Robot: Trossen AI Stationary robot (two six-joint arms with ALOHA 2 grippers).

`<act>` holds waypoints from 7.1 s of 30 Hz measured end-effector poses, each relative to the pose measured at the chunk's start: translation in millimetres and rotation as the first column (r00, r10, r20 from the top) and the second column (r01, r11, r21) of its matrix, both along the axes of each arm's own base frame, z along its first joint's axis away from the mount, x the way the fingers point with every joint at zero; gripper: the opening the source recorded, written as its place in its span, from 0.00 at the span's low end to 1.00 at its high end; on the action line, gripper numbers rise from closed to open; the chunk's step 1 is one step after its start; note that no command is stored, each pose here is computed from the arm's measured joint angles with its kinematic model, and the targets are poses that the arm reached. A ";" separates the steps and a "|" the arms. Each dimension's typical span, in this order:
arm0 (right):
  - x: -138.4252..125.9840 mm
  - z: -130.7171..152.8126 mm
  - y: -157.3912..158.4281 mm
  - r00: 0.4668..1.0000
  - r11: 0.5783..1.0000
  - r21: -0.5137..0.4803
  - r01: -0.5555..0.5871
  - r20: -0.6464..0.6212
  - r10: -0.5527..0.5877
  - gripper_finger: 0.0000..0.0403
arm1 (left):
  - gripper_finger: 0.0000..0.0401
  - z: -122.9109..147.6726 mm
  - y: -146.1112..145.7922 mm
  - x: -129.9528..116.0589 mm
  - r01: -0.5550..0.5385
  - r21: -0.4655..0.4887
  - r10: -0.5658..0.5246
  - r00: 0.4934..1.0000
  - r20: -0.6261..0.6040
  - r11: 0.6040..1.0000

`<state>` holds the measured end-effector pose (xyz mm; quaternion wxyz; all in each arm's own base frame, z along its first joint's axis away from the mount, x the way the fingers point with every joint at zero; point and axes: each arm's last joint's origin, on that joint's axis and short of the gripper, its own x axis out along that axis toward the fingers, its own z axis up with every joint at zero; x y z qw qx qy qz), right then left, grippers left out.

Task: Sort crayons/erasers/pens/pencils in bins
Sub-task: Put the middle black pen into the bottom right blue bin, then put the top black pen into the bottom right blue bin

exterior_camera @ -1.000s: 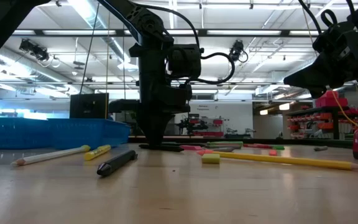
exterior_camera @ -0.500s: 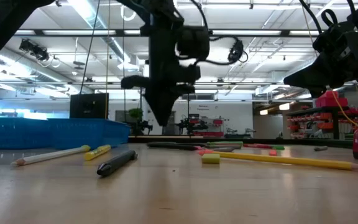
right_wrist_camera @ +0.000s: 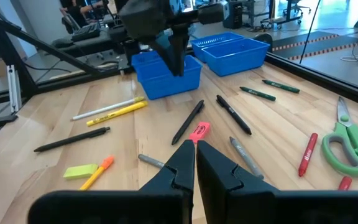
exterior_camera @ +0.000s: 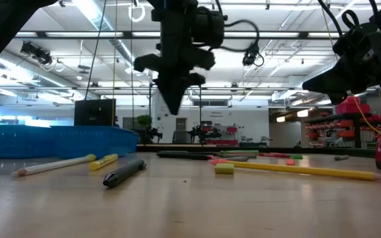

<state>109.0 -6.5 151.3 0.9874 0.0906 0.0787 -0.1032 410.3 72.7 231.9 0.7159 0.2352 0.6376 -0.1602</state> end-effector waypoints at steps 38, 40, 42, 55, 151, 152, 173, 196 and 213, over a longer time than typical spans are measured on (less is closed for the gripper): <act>5.9 -13.2 -0.1 0.990 1.000 0.001 0.000 -0.143 0.000 0.06 | 0.15 -97.1 39.0 24.9 -0.034 -0.290 0.023 0.999 -0.041 0.956; 5.9 -13.4 -0.1 0.990 1.000 0.001 0.000 -0.144 0.001 0.06 | 0.15 -99.3 36.9 26.1 -0.030 -0.288 0.018 0.999 -0.043 0.957; 5.9 -13.4 -0.1 0.990 1.000 0.001 -0.001 -0.144 0.001 0.06 | 0.14 -99.6 34.9 26.7 -0.026 -0.285 0.014 0.999 -0.043 0.958; 6.0 -13.7 -0.1 0.989 1.000 -0.005 -0.002 -0.148 0.001 0.06 | 0.10 -96.8 27.6 25.5 -0.051 -0.230 0.033 0.996 -0.080 0.972; 9.1 -24.4 -0.4 0.970 0.998 0.054 0.032 -0.244 -0.018 0.06 | 0.02 16.2 70.1 -130.8 -0.661 -0.417 0.772 0.603 0.199 0.624; 9.3 -25.2 -0.3 0.968 0.998 0.053 0.032 -0.252 -0.018 0.06 | 0.02 18.2 66.2 -140.3 -0.659 -0.428 0.779 0.585 0.227 0.619; 61.8 67.8 -15.4 0.966 0.979 -0.075 0.192 -0.165 -0.202 0.08 | 0.03 50.8 16.2 -207.6 -0.241 -0.507 0.534 0.055 0.844 0.827; 234.6 57.8 -198.2 0.543 0.912 -0.023 0.409 -0.797 -0.263 0.19 | 0.02 57.0 -3.3 -224.0 -0.170 -0.352 0.375 0.132 0.918 0.920; 262.3 14.5 -211.9 0.355 0.894 -0.004 0.448 -0.917 -0.182 0.19 | 0.06 85.7 -25.7 -270.1 -0.003 -0.330 0.330 0.047 0.943 0.944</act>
